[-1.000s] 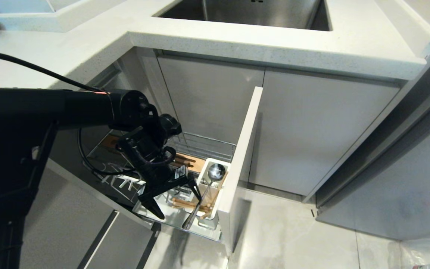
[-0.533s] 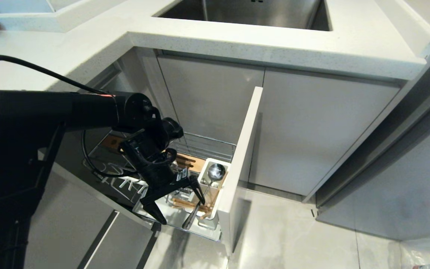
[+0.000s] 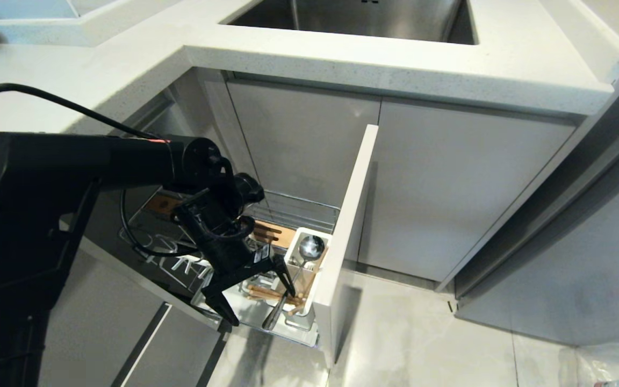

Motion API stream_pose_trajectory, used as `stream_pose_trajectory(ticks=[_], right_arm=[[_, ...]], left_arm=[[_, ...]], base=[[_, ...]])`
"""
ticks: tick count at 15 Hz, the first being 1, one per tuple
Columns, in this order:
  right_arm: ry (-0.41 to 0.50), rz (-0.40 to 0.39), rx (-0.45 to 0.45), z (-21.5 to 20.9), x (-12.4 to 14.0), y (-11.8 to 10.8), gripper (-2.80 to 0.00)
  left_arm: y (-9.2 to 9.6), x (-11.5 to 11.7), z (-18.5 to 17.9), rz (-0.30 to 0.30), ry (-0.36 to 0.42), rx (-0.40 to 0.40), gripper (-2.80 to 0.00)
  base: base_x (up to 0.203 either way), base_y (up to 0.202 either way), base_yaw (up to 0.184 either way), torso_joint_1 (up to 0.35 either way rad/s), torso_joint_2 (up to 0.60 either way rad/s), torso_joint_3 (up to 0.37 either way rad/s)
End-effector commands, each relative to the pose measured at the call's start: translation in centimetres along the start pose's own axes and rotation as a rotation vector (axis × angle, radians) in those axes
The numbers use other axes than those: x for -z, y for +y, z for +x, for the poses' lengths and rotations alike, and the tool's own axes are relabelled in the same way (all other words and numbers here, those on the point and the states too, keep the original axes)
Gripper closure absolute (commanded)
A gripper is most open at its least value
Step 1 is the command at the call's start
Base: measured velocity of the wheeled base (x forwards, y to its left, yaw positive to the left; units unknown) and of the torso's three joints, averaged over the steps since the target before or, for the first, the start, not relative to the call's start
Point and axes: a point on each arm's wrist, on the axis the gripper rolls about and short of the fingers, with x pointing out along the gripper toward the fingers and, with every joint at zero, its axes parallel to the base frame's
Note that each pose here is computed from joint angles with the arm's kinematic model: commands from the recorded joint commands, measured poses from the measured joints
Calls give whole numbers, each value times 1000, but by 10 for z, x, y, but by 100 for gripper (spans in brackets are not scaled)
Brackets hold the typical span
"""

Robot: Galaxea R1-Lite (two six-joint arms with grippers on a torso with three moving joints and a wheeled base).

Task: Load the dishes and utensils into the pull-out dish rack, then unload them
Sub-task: Take the chopsticks out of the cupboard

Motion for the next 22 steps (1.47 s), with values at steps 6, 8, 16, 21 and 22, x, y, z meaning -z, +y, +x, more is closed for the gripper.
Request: stream_pose_trajectory(ticks=[6, 8, 16, 21, 22], right_arm=[[1, 1, 0, 0, 0, 0, 0], [1, 1, 0, 0, 0, 0, 0], [1, 1, 0, 0, 0, 0, 0], [1, 1, 0, 0, 0, 0, 0], [1, 1, 0, 0, 0, 0, 0]], left_arm=[[3, -3, 3, -16, 12, -7, -280], [2, -3, 3, -18, 13, -6, 0], [0, -2, 4, -14, 16, -5, 0], [-2, 0, 6, -11, 22, -7, 0], [-2, 0, 4, -10, 18, -2, 0]], base=[[0, 0, 0, 0, 0, 0], [0, 0, 0, 0, 0, 0], [0, 0, 0, 0, 0, 0], [0, 0, 0, 0, 0, 0], [0, 0, 0, 0, 0, 0]])
